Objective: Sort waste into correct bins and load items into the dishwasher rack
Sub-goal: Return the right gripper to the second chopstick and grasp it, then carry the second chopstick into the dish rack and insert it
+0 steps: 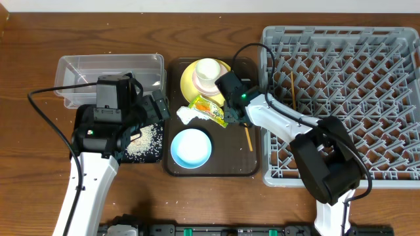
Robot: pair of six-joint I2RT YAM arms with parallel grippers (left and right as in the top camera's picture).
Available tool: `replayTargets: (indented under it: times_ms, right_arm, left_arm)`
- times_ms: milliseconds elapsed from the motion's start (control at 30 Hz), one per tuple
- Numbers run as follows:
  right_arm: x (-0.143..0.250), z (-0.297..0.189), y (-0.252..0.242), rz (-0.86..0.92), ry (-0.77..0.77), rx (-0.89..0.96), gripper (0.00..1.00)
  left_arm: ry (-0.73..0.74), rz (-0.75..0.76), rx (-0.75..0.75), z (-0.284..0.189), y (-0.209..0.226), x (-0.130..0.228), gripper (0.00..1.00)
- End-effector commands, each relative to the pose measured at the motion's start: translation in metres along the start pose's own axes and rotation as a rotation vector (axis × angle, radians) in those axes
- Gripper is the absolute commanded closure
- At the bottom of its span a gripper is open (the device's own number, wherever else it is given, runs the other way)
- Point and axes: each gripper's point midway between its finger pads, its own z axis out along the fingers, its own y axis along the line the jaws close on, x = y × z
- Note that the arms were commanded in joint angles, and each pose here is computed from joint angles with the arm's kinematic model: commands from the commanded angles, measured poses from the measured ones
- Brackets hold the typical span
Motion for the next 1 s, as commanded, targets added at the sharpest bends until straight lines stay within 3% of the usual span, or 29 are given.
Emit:
replayTargets:
  times_ms: [0,533,667,800,967]
  right_arm:
    - [0.013,0.010,-0.004,-0.076,0.055,0.000,0.73]
    - [0.016,0.010,-0.006,-0.077,0.066,0.006,0.87]
    - [0.014,0.006,-0.006,-0.076,0.061,0.004,0.99]
    - [0.000,-0.014,-0.006,-0.059,0.015,-0.021,0.99]
    - [-0.034,-0.074,-0.012,-0.005,-0.123,-0.090,0.99]
  left_arm:
    - [-0.013,0.007,-0.004,-0.002,0.000,-0.005,0.05]
    - [-0.013,0.007,-0.004,-0.002,0.000,-0.005,0.05]
    - [-0.013,0.007,-0.004,-0.002,0.000,-0.005,0.05]
    - [-0.013,0.007,-0.004,-0.002,0.000,-0.005,0.05]
    - [-0.013,0.007,-0.004,-0.002,0.000,-0.005,0.05]
